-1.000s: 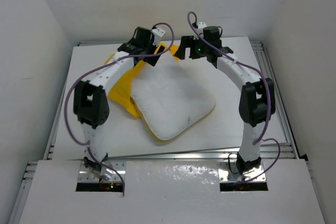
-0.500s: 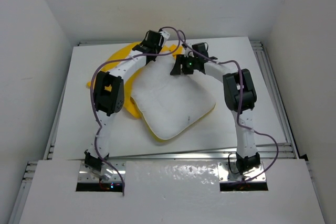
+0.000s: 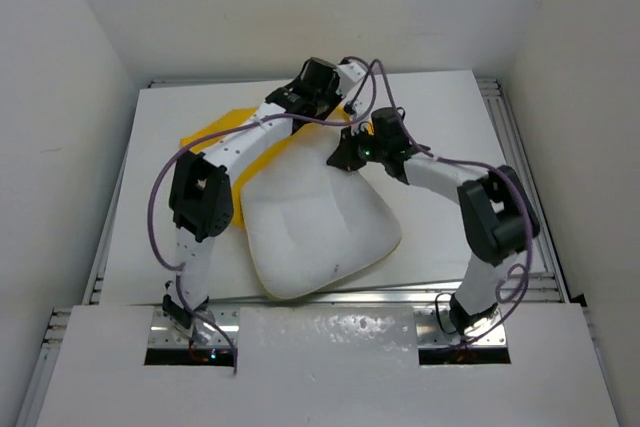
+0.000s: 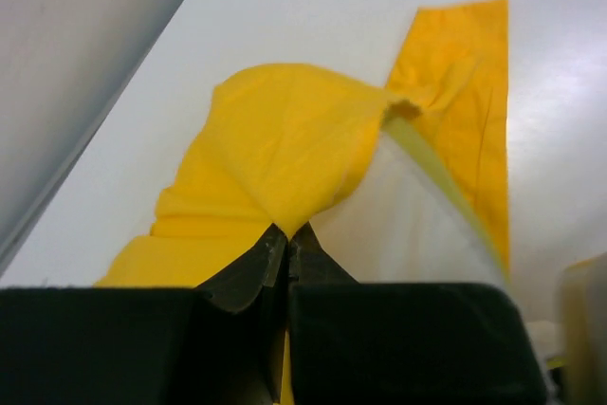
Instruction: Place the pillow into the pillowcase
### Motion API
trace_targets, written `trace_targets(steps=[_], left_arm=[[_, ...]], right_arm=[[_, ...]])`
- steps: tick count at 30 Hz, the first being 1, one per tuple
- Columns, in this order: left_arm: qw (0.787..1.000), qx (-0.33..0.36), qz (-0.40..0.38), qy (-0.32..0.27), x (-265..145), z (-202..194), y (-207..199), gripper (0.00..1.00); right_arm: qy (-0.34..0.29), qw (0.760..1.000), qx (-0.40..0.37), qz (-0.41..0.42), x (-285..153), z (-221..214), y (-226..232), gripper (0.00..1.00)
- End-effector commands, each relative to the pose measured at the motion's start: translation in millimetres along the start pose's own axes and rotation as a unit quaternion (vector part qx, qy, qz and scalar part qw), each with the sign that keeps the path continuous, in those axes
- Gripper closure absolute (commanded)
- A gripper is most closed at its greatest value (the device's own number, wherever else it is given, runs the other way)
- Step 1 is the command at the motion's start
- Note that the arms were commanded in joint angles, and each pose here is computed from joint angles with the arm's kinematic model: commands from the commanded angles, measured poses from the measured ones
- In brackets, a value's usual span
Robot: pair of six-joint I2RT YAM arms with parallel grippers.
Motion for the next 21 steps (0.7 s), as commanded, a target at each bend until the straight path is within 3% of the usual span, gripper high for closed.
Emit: trace_targets(steps=[1,6,7,10,15,21], left_arm=[[0.990,0.016,-0.084,-0.116,-66.0,70.7,-28.3,1.00],[0.983,0.031,-0.154,-0.091,-87.8,40.7,-58.9,1.00],[0.982,0.035,-0.164,-0.091,-92.2,37.4,-62.0,1.00],[0.961,0.067,-0.255,-0.088,-108.6,23.1,-98.1,1.00],[0.933,0.135,-0.322,-0.083,-127.5,11.8,-138.0,1.00],[0.926,0.150,-0.338,-0.078,-130.1,1.9,-143.2,1.00]], right_arm=[[-0.187,0.971,-0.116,0.095,-39.3,83.0,81.0,1.00],[-0.292,0.950,-0.095,0.061,-71.2,110.5,75.8,1.00],[-0.309,0.947,-0.061,0.056,-75.3,112.9,70.3,1.00],[-0.374,0.927,-0.005,0.044,-89.6,138.1,51.7,1.00],[-0.389,0.918,0.078,0.021,-73.4,140.4,27.5,1.00],[-0.394,0.907,0.143,-0.050,-67.9,103.6,-10.4,1.00]])
Point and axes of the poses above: each gripper's point midway between its finger pads, its own x axis out along the fingers, its own y axis along the line the jaws close on, z = x × y, the point moved 2 cm from there along -x, back along the fingers, and after that the axes turned 4 degrees about x, right-handed, at the moved point
